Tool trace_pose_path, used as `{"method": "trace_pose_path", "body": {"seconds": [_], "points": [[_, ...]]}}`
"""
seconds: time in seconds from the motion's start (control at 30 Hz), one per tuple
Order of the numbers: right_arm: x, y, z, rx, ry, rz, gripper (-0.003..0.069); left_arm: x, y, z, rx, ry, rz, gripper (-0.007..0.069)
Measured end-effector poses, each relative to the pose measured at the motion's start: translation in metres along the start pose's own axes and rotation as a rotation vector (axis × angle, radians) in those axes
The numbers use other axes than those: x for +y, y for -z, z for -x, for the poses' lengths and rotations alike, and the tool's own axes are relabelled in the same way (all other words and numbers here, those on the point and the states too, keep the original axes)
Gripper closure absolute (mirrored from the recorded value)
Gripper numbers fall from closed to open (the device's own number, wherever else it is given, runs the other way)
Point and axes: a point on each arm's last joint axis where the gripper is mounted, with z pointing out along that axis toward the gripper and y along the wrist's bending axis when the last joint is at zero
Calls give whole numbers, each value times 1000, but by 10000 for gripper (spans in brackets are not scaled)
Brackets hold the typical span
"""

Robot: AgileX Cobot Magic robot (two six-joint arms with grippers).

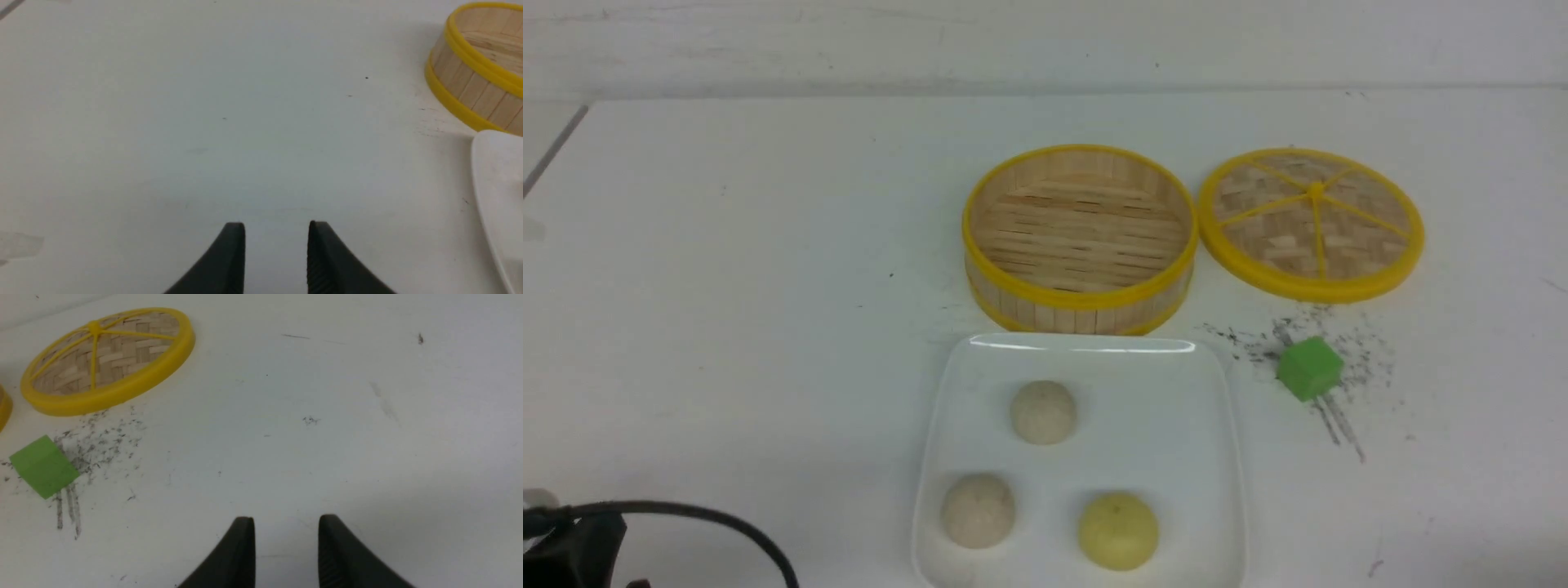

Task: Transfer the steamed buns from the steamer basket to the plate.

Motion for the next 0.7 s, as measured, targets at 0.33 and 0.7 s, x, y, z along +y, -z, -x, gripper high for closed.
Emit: {"method": "trace_pose_path", "body": {"seconds": [0.33,0.7], "points": [[0,0,0,0,0,0,417,9,11,-12,-91,59,44,375],[0,0,0,0,0,0,417,23,25,-15,-162,117,163,375]]}}
